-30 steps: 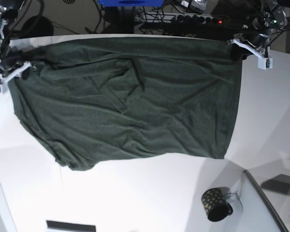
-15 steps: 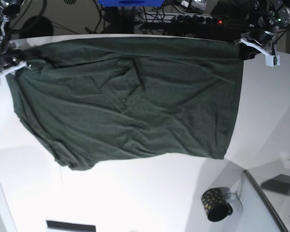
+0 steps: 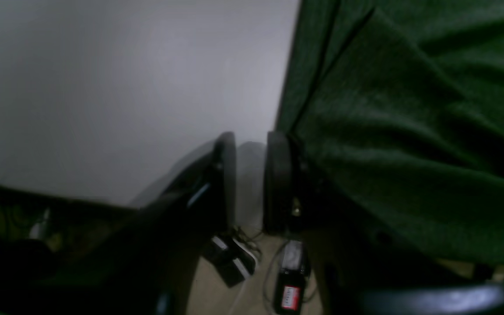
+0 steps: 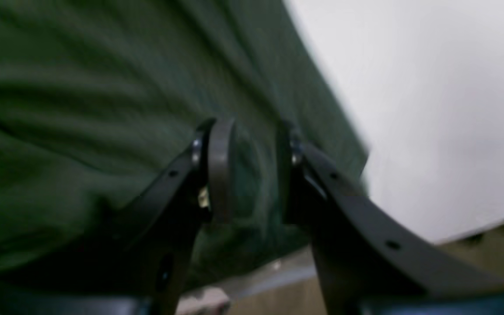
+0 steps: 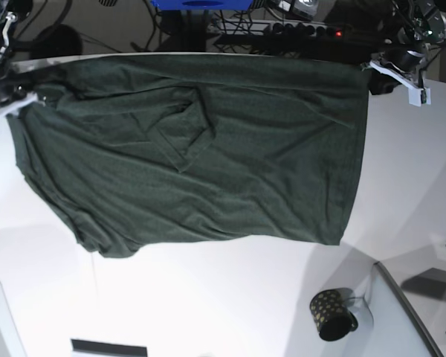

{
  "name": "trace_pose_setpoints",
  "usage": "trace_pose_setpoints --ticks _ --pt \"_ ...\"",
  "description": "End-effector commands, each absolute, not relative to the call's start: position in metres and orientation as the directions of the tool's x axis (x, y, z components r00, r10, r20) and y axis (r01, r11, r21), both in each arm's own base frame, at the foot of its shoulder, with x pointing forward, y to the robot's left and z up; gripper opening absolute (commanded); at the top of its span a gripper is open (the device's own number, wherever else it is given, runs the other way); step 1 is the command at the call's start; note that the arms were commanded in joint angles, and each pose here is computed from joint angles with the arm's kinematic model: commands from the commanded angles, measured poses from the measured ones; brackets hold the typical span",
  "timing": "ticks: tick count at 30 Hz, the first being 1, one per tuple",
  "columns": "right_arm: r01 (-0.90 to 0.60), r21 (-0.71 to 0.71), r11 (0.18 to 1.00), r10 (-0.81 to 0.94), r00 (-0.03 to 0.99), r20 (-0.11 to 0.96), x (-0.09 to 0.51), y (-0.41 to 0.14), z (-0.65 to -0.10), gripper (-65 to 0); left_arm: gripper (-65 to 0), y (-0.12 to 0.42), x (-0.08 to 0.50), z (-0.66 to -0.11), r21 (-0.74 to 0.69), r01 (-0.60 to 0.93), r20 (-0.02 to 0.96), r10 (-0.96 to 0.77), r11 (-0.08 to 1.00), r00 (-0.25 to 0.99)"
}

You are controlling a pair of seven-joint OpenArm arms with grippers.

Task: Layout the t-shirt on the table in an organized manner, then fold the t-shirt properly
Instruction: 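Regrasp the corners with both grippers and drag them outward, then move the right gripper along the shirt's side edge toward the hem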

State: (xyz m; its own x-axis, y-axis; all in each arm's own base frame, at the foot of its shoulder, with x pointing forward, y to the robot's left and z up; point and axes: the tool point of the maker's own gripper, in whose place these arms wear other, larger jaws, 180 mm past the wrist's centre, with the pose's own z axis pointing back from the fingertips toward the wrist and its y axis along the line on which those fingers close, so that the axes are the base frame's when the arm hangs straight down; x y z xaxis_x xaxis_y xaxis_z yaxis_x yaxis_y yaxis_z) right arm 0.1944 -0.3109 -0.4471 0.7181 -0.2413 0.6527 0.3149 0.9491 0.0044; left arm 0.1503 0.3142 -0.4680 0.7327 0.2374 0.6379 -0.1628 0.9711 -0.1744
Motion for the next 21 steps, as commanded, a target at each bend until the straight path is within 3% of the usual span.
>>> trace_pose_setpoints --ticks 1,5,11,17,21 --pt "0.301 -0.017 0.953 -0.195 0.658 0.728 0.214 -0.32 -0.419 -49.1 -52.3 0.324 0.157 -0.454 -0.15 -0.149 0.664 0.212 0.977 0.717" --pt "0.265 -0.041 0.963 -0.125 0.576 0.808 0.266 -0.333 -0.379 -47.7 -52.3 0.347 0.159 -0.432 -0.144 -0.213 0.681 0.253 0.966 0.687" --pt "0.127 0.003 0.992 -0.086 0.656 0.749 0.36 -0.33 -0.406 -30.6 -52.3 0.366 0.157 -0.414 -0.184 -0.277 0.712 0.322 0.943 0.624" --pt "0.211 0.128 0.969 -0.235 0.63 0.74 0.401 -0.344 -0.427 -29.4 -52.3 0.372 0.144 -0.415 -0.164 -0.283 0.701 0.314 0.945 0.641" --pt "0.162 0.105 0.981 -0.189 0.693 0.695 0.399 -0.332 -0.446 -29.4 -52.3 0.379 0.141 -0.414 -0.152 -0.289 0.697 0.309 0.945 0.647"
